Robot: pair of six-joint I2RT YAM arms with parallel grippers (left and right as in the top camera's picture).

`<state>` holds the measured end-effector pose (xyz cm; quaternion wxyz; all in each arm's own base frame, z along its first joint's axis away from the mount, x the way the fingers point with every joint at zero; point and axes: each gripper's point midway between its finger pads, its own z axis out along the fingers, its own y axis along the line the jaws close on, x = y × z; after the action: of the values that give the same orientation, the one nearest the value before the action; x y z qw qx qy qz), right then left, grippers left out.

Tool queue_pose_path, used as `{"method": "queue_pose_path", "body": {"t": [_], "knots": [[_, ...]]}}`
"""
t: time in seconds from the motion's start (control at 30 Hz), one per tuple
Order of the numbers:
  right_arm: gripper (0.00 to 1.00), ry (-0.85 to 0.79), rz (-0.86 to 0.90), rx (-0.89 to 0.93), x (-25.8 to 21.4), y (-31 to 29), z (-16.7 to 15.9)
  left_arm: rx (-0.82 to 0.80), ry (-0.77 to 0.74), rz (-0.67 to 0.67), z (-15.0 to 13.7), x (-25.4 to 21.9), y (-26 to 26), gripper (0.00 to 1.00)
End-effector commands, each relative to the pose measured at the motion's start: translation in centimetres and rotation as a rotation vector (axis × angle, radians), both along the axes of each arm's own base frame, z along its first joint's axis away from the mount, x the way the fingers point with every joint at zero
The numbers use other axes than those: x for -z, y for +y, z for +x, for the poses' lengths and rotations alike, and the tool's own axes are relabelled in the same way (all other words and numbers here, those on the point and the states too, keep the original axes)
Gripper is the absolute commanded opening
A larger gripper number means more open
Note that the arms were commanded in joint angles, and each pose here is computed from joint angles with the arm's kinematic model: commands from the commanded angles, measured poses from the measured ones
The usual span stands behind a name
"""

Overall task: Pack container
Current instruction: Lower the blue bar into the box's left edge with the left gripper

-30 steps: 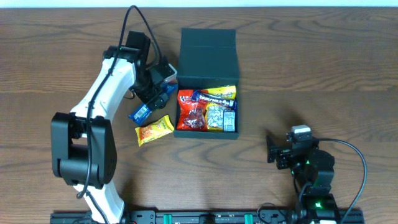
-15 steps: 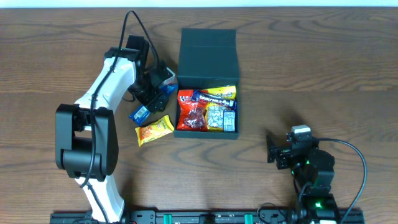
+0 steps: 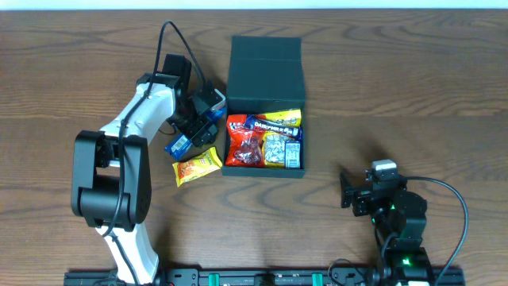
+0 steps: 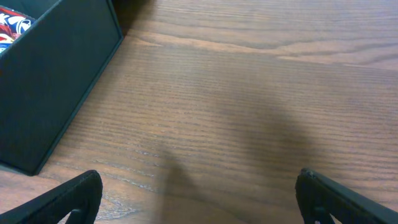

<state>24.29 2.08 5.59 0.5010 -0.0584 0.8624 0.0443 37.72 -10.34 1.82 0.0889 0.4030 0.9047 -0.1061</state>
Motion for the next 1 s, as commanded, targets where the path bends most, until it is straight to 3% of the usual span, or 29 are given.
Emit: {"method": "queue_pose_path", "body": {"t": [0.0,0.17,0.43,0.7,0.87,0.97], "knots": [[0.99,0.000,0.003,0.012,0.1,-0.2,0.0,0.001,0.034,-0.023,-0.5,0.9,-0.3,0.92],[0.99,-0.001,0.003,0.011,0.1,-0.2,0.0,0.002,0.062,-0.018,-0.9,1.9,-0.3,0.78],[0.99,0.000,0.003,0.011,0.1,-0.2,0.0,0.000,0.069,0.001,-1.1,2.0,0.0,0.67],[0.99,0.000,0.003,0.012,0.1,-0.2,0.0,-0.002,0.065,0.032,-1.0,2.1,0.5,0.45],[0.99,0.000,0.003,0.011,0.1,-0.2,0.0,-0.003,0.065,0.040,-1.0,2.2,0.7,0.39],[0.99,-0.001,0.003,0.012,0.1,-0.2,0.0,-0.006,0.059,0.071,-0.9,2.3,1.2,0.30]]}}
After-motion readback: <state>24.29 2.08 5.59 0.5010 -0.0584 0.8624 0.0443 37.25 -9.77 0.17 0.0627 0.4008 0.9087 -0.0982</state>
